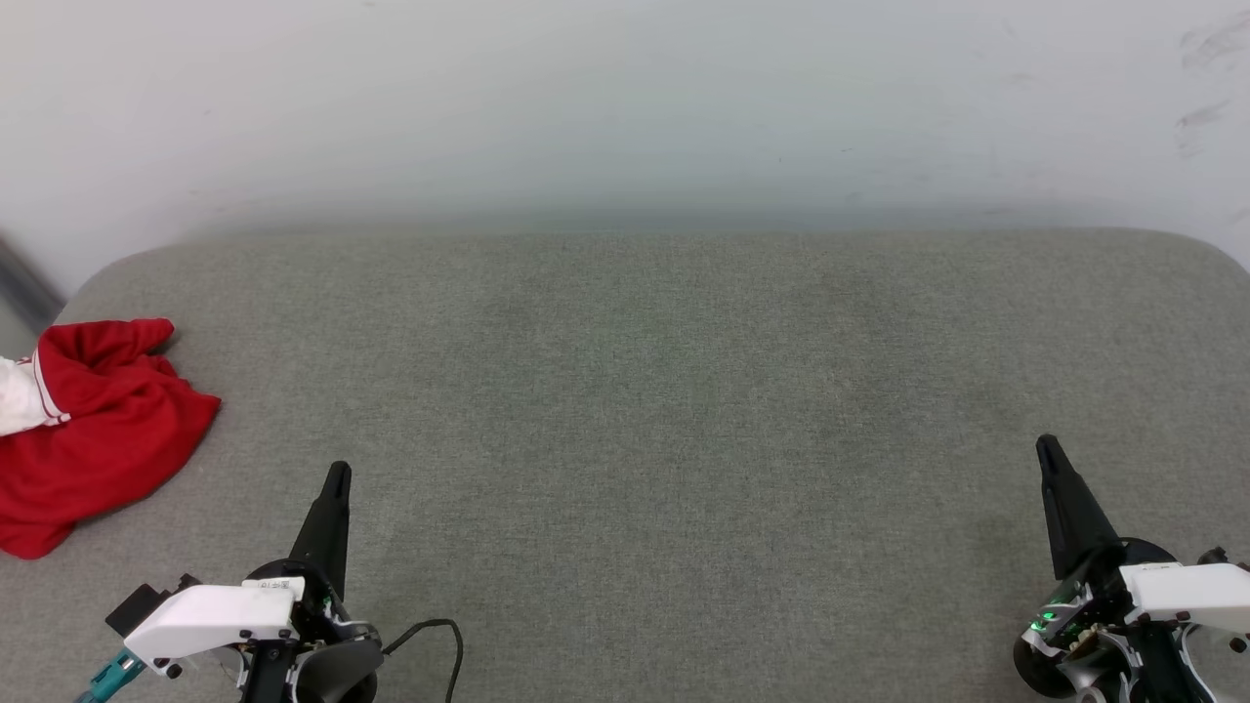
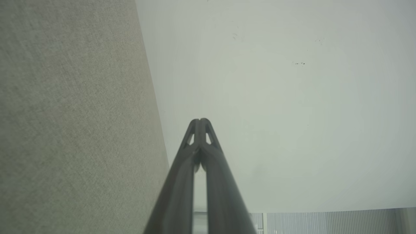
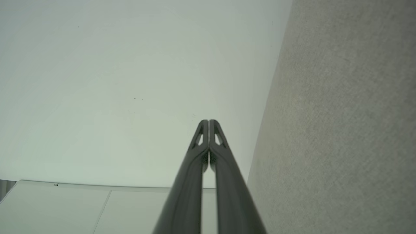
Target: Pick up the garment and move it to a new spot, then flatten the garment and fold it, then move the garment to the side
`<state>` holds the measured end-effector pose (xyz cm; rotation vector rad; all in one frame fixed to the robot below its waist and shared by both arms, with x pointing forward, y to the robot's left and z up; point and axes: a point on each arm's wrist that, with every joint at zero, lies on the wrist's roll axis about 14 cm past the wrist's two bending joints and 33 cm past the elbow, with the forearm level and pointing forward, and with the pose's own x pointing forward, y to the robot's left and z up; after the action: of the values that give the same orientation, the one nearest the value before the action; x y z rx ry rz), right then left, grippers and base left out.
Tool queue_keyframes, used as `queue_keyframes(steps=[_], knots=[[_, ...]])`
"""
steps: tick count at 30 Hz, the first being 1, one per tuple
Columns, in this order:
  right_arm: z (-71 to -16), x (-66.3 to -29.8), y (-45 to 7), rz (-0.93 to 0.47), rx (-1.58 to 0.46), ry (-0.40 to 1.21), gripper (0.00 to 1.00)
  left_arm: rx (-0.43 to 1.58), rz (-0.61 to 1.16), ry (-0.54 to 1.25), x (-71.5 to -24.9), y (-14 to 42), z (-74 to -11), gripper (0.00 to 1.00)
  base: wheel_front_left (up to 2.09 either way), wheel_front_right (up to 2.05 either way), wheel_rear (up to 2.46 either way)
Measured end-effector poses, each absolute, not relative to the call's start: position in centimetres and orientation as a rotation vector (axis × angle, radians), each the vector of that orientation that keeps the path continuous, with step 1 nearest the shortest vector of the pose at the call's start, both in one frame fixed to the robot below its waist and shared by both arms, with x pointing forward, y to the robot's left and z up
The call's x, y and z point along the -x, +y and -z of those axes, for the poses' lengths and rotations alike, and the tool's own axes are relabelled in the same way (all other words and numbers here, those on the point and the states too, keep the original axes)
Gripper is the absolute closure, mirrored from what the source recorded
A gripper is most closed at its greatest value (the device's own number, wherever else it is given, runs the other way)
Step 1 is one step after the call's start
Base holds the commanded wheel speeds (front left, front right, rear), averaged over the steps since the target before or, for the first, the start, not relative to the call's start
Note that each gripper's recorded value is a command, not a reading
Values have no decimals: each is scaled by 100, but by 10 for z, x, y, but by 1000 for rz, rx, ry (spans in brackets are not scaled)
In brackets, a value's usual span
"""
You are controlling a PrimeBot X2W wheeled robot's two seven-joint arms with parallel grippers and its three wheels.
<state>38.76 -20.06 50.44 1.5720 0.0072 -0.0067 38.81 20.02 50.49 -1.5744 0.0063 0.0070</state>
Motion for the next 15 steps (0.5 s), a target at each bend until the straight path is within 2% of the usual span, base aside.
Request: queue_keyframes(steps=[15], knots=[[-504, -388, -201, 7, -1572, 7, 100, 1574, -7, 6, -388, 200, -505, 100, 0, 0, 0]])
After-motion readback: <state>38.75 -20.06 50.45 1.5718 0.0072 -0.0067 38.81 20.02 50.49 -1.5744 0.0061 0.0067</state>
